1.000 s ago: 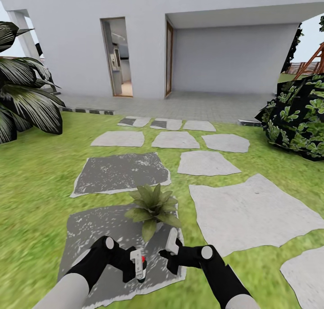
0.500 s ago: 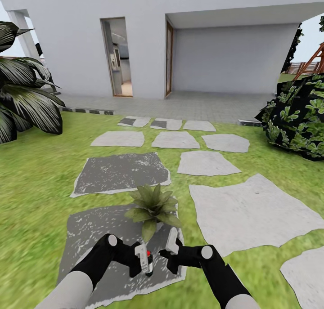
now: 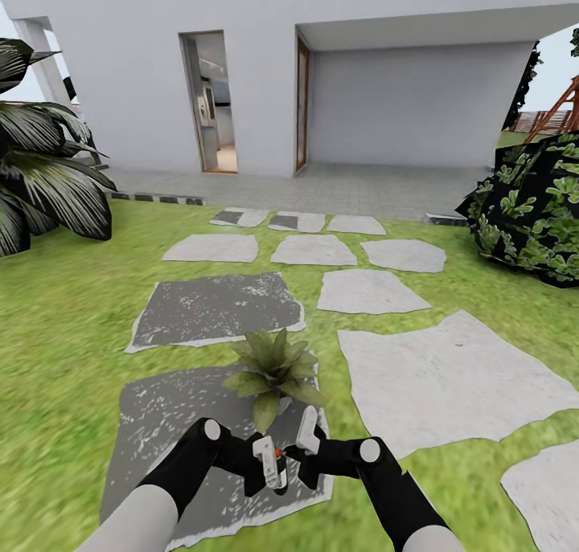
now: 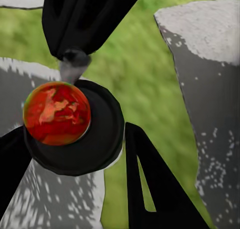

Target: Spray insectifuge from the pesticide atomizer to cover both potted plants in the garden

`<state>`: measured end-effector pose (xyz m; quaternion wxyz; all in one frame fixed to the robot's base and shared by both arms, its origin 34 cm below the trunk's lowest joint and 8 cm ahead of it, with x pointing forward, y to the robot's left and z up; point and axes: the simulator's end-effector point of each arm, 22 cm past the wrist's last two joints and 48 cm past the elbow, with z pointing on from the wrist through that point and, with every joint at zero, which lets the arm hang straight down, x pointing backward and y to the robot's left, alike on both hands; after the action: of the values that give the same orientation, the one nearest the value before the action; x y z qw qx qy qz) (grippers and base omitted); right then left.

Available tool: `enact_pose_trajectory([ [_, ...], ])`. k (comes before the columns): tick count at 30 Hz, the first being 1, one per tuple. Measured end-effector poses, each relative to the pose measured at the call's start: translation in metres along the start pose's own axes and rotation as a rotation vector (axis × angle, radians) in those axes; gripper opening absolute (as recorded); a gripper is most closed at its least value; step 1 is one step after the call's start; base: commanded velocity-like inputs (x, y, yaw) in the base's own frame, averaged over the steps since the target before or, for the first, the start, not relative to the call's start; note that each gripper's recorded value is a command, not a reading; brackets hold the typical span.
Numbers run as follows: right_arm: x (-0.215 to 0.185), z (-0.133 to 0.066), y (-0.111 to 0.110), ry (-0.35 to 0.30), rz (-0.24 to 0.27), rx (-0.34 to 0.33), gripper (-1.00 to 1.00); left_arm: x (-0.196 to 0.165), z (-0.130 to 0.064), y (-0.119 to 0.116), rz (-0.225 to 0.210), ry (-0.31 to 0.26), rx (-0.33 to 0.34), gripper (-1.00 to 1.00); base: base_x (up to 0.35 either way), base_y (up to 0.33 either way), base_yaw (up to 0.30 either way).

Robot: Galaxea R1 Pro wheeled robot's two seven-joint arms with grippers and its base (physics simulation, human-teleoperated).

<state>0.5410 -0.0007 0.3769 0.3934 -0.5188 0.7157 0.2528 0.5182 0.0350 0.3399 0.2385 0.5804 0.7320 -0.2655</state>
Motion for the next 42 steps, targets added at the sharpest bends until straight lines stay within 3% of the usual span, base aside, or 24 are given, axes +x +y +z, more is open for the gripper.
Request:
enact_pose_trajectory([
  [13,0.000,0.000,0.000,0.000,0.000,0.000,-1.00,0.020,-0.005,0.000,-0.007,0.028,0.002,-1.00,0.000,0.000,0.000],
  [20,0.001,0.000,0.001,0.002,0.002,-0.002,-1.00,0.113,-0.056,0.024,-0.052,0.165,-0.057,-1.00,0.000,0.000,0.000],
  [21,0.001,0.000,0.001,0.002,0.003,-0.003,1.00,0.124,-0.064,0.027,-0.058,0.181,-0.066,-1.00,0.000,0.000,0.000],
  [27,0.004,0.000,-0.003,0.005,0.007,0.015,1.00,0.165,-0.100,0.042,-0.102,0.232,-0.115,-1.00,0.000,0.000,0.000],
  [30,0.017,-0.005,-0.022,0.026,0.012,0.101,1.00,0.172,-0.116,0.056,-0.174,0.197,-0.177,-1.00,0.000,0.000,0.000],
  [33,0.079,-0.026,-0.044,0.125,0.055,0.207,1.00,0.174,-0.131,0.074,-0.249,0.149,-0.249,-1.00,0.000,0.000,0.000],
  [35,0.131,-0.043,-0.052,0.205,0.115,0.297,1.00,0.176,-0.138,0.080,-0.287,0.141,-0.273,-1.00,0.000,0.000,0.000],
  [38,0.227,-0.093,-0.061,0.354,0.268,0.509,1.00,0.186,-0.143,0.080,-0.388,0.180,-0.286,-1.00,0.000,0.000,0.000],
  [42,0.297,-0.147,-0.058,0.481,0.439,0.782,1.00,0.194,-0.144,0.076,-0.476,0.220,-0.284,-1.00,0.000,0.000,0.000],
])
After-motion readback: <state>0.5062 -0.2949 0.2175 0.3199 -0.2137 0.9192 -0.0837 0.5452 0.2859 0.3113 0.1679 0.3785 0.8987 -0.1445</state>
